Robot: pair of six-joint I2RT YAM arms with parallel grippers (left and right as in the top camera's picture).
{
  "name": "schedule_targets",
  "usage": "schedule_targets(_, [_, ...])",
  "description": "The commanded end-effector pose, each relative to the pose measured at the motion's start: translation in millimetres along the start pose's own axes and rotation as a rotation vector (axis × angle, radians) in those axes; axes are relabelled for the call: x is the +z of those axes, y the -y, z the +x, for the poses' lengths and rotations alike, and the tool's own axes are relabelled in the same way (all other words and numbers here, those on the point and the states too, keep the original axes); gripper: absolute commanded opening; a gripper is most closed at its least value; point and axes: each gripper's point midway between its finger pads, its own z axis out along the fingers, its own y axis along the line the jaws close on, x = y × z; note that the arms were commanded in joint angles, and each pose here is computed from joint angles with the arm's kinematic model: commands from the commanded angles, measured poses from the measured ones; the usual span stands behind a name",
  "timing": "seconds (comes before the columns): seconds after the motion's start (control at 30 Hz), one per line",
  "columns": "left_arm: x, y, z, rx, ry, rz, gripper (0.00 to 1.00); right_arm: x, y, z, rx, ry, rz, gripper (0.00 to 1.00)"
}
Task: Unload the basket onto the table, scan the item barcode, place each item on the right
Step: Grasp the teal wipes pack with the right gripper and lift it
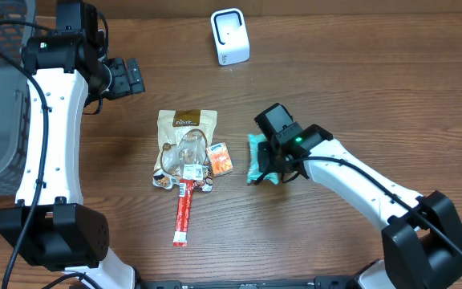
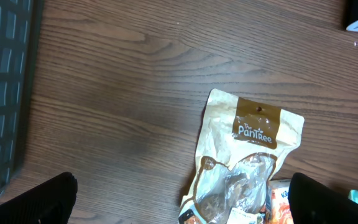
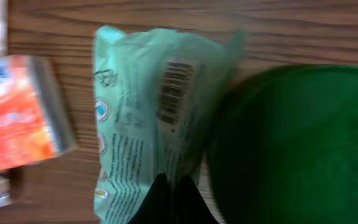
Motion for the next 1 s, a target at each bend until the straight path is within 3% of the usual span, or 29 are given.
schedule_targets(0.0, [-4.2,2.9,-3.7,0.013,0.016,0.006,1.00,-8.7,39.9,-18.9,0.023,0.074,0.185,0.04])
schedule_targets(0.3, [-4.2,2.8,-3.6,0.013,0.016,0.006,1.00,-5.8,37.6,-19.5,0.083,0.034,0.097,0.04])
schedule_targets(0.43, [-4.2,2.8,-3.6,0.013,0.016,0.006,1.00,-4.0,22.1,-18.9,0.261,0.018,0.011,0.06])
schedule_targets(0.5, [-4.2,2.8,-3.6,0.013,0.016,0.006,1.00,-2.8,20.3,-18.0,0.349,0.010,0.002,0.37])
schedule_targets(0.53, [-4.2,2.9,-3.7,0.013,0.016,0.006,1.00,-2.5,17.1,-17.3,0.369,0.004,-0.010,0.67])
schedule_targets(0.57, [-4.2,2.9,-3.7,0.013,0.016,0.006,1.00,-2.2,14.3,-16.7,0.367,-0.001,-0.021,0.74])
schedule_targets(0.9, [-4.2,2.9,-3.7,0.013,0.016,0.006,1.00,-2.5,13.0,3.8,0.352,-0.084,-0.012,0.66])
schedule_targets(0.97, [-4.2,2.8,-3.6,0.013,0.016,0.006,1.00,-3.4,12.8,13.8,0.340,-0.117,0.003,0.57])
